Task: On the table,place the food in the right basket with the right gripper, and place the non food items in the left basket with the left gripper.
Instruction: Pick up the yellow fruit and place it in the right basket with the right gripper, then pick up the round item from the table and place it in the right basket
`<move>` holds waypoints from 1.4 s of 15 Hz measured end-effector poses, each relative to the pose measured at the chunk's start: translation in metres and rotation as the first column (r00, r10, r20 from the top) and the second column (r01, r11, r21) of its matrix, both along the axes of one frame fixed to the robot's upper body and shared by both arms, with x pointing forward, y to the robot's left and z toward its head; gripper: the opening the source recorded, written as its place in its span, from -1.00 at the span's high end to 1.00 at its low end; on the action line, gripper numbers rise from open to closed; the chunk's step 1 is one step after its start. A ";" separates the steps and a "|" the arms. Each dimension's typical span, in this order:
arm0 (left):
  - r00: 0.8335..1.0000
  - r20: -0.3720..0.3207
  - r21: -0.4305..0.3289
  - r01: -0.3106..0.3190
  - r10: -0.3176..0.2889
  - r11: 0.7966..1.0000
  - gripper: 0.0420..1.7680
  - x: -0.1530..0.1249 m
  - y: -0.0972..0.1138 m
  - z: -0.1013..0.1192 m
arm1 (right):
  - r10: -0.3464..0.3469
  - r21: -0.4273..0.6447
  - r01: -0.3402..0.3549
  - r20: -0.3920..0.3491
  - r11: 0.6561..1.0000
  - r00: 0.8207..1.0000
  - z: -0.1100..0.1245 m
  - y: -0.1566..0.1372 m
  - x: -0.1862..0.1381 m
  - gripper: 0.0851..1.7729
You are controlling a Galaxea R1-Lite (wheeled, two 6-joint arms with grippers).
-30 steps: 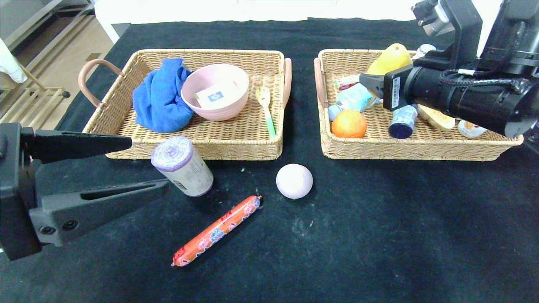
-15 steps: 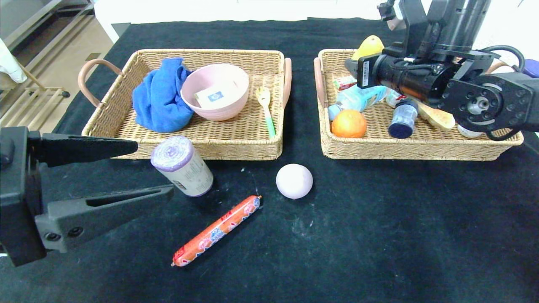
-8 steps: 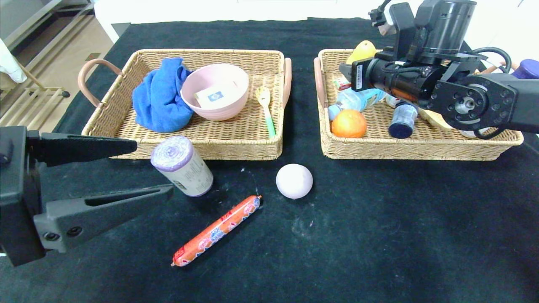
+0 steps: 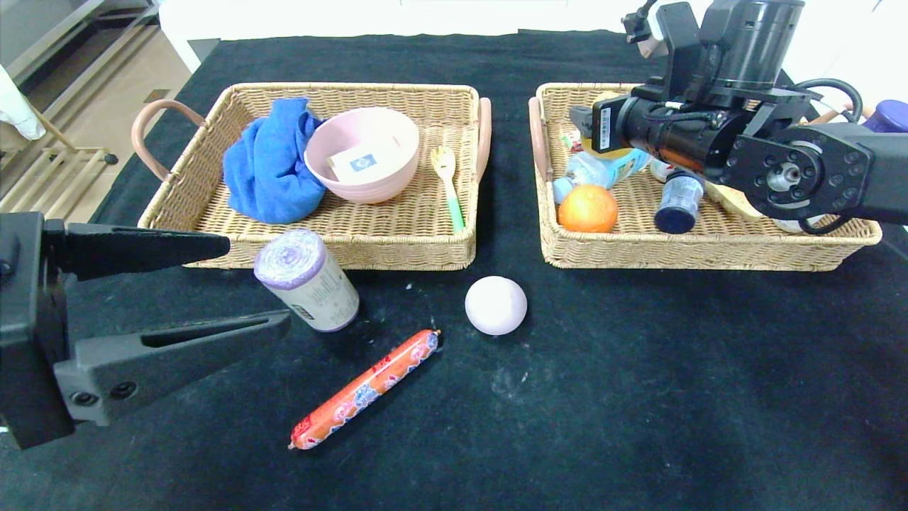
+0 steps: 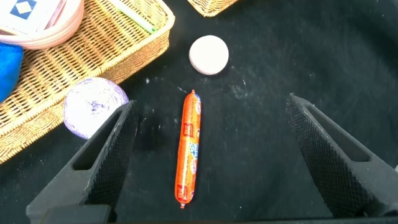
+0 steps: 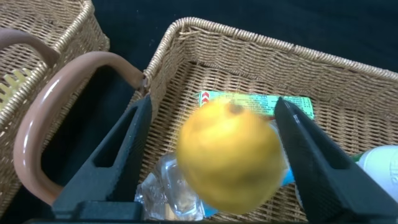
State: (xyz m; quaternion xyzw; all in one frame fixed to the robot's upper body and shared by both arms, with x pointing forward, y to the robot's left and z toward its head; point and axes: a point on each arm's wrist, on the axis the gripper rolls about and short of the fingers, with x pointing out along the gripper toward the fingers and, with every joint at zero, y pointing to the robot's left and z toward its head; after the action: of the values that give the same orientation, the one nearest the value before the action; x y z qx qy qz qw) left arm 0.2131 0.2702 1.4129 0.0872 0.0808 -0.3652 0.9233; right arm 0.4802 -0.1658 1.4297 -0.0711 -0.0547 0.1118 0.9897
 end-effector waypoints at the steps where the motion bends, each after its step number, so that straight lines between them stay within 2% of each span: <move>1: 1.000 0.001 0.000 0.000 0.000 1.000 -0.94 0.000 0.000 0.000 | 0.002 0.000 -0.002 -0.001 1.000 1.000 0.000 0.000 0.000 -0.64; 9: 1.000 0.005 -0.003 0.000 0.000 1.000 -0.94 -0.001 0.000 0.001 | 0.001 0.001 -0.001 -0.002 1.000 1.000 0.000 0.001 -0.001 -0.82; 21: 1.000 0.008 -0.004 -0.002 0.002 1.000 -0.94 -0.001 0.000 0.001 | 0.018 -0.016 -0.018 -0.029 1.000 0.999 0.002 -0.003 -0.023 -0.90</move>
State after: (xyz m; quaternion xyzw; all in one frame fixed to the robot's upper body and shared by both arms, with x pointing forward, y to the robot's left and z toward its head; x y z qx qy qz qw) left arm 0.2123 0.2706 1.4141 0.0867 0.0763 -0.3641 0.9242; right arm 0.4573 -0.1691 1.4312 -0.0772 -0.0403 0.1222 0.9887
